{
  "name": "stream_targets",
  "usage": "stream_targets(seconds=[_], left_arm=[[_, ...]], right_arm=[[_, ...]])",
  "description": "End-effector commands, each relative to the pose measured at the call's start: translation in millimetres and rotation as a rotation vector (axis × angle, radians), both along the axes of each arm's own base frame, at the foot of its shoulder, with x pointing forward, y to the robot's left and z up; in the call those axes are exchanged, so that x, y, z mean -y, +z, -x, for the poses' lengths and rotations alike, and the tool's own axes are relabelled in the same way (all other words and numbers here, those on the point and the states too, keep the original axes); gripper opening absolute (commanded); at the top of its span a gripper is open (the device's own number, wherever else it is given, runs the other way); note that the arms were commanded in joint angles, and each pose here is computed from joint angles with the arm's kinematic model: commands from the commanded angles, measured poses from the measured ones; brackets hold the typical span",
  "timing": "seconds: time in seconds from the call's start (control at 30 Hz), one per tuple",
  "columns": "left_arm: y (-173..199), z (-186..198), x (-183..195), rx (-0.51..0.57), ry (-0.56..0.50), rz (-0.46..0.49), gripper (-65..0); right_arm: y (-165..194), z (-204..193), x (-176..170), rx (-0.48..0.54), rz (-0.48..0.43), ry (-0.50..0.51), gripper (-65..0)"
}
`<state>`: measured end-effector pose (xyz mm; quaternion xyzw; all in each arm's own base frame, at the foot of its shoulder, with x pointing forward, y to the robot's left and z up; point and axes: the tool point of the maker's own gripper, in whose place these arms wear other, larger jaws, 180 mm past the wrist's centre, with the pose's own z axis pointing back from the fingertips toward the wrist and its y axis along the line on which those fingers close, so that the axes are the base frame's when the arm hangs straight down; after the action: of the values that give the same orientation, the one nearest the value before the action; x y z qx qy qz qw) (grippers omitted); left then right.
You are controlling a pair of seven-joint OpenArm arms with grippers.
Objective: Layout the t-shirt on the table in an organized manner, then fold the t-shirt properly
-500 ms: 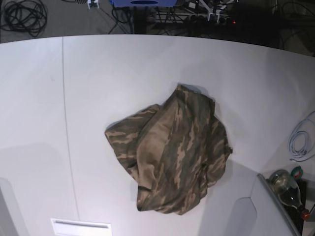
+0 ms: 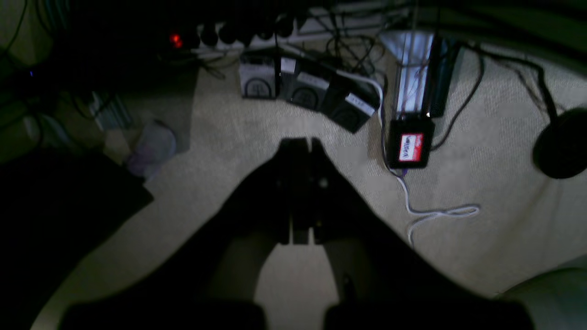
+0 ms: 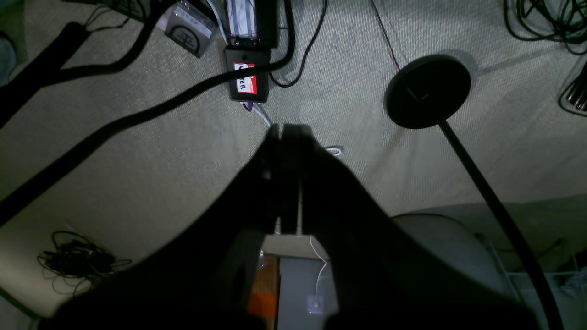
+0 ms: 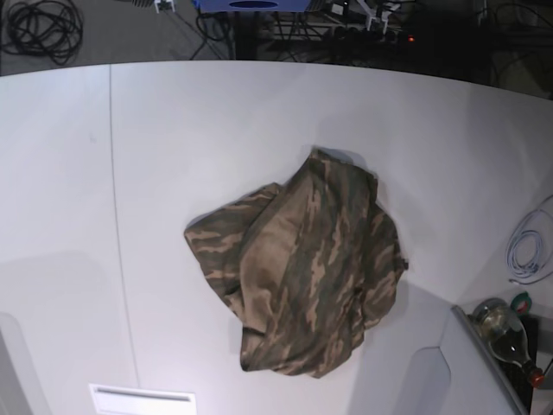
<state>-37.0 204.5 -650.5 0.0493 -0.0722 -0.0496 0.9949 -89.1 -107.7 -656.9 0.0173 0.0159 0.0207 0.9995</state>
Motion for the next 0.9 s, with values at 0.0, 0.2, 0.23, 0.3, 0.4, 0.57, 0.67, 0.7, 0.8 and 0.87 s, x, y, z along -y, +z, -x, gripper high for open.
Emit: stream_targets(seconds=[0.0, 0.2, 0.23, 0.3, 0.4, 0.57, 0.67, 0.7, 0.8, 0.87], left_arm=[[1, 9, -6, -0.014, -0.003, -0.013, -65.0], [1, 8, -6, -0.012, -0.003, -0.013, -65.0], [1, 8, -6, -0.012, -0.003, -0.013, -65.0], [1, 8, -6, -0.012, -0.003, -0.013, -65.0], [2, 13, -7, -0.019, -0.004, -0.014, -65.0], [8, 28, -20, -0.021, -0.020, -0.032, -65.0], [22, 34, -30, 0.024, -0.044, -0.041, -65.0], [28, 36, -35, 0.038, -0.054, -0.048, -65.0], [46, 33, -37, 0.102, -0.082, -0.046, -65.0], [60, 29, -42, 0.142, -0.112, -0.049, -65.0]], right_arm=[[2, 9, 0, 0.005, 0.007, -0.008, -64.2], [4, 13, -1, 0.053, 0.002, -0.004, -64.2], [4, 15, 0, 0.047, 0.003, -0.007, -64.2], [4, 26, 3, -0.017, 0.010, -0.004, -64.2], [7, 45, 5, -0.096, 0.015, -0.001, -64.4], [14, 71, 2, -0.117, 0.011, -0.004, -64.4], [25, 86, 0, -0.096, 0.010, -0.010, -64.4], [28, 91, 0, -0.099, 0.011, -0.011, -64.4], [44, 99, 1, -0.096, 0.015, -0.014, -64.4], [57, 94, -3, -0.062, 0.010, -0.021, -64.4]])
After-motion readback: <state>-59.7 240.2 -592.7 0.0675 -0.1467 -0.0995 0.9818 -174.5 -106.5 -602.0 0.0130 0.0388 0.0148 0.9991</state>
